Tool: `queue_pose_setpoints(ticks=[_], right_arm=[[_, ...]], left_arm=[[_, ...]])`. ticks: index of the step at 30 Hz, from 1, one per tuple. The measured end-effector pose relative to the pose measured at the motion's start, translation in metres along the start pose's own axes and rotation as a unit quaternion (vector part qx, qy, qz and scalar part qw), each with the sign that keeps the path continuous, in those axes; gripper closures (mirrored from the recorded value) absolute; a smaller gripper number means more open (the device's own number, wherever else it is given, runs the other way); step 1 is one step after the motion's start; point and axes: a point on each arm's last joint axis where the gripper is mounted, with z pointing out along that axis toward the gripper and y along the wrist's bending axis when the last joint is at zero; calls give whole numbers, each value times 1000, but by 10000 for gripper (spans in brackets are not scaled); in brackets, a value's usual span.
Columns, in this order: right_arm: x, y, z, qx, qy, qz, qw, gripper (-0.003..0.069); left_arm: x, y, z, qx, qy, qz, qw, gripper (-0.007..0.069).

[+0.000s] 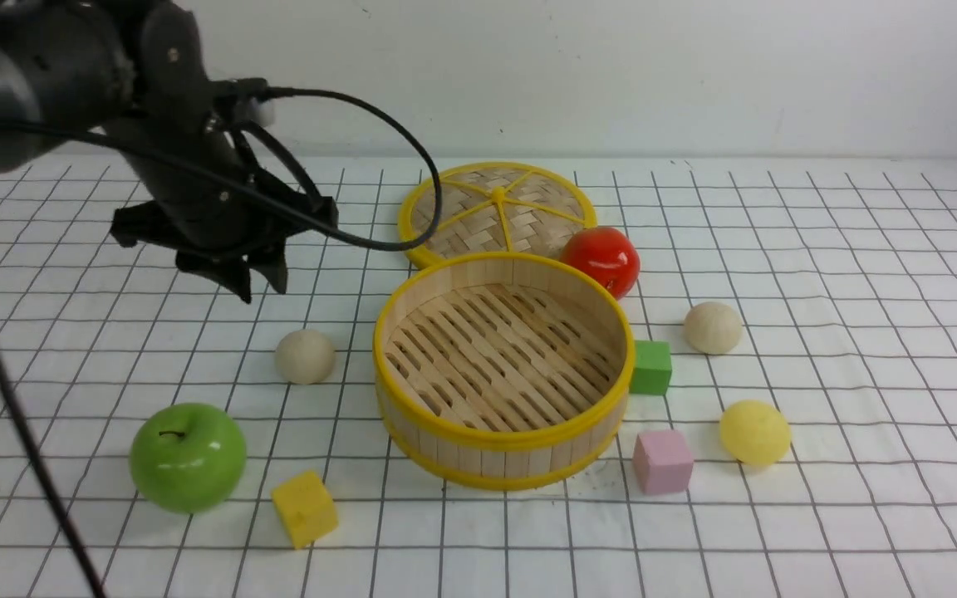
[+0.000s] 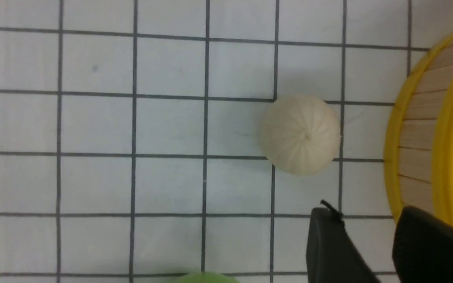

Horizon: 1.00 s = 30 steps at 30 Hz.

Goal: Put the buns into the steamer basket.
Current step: Use the left arm to grab a steamed stuffed bun

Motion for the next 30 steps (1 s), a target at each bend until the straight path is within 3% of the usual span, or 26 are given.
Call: queue_pose_setpoints(ticks=[7, 24, 30], right_arm=[[0, 0, 0, 0, 0, 0, 1000, 418], [0, 0, 0, 0, 0, 0, 1000, 418], [0, 0, 0, 0, 0, 0, 1000, 418]], left_arm=[[-16, -4, 43, -15, 6, 9, 1000, 387], [-7, -3, 100, -26, 47, 12, 998, 388], [-6, -5, 99, -19, 59, 15, 998, 484]])
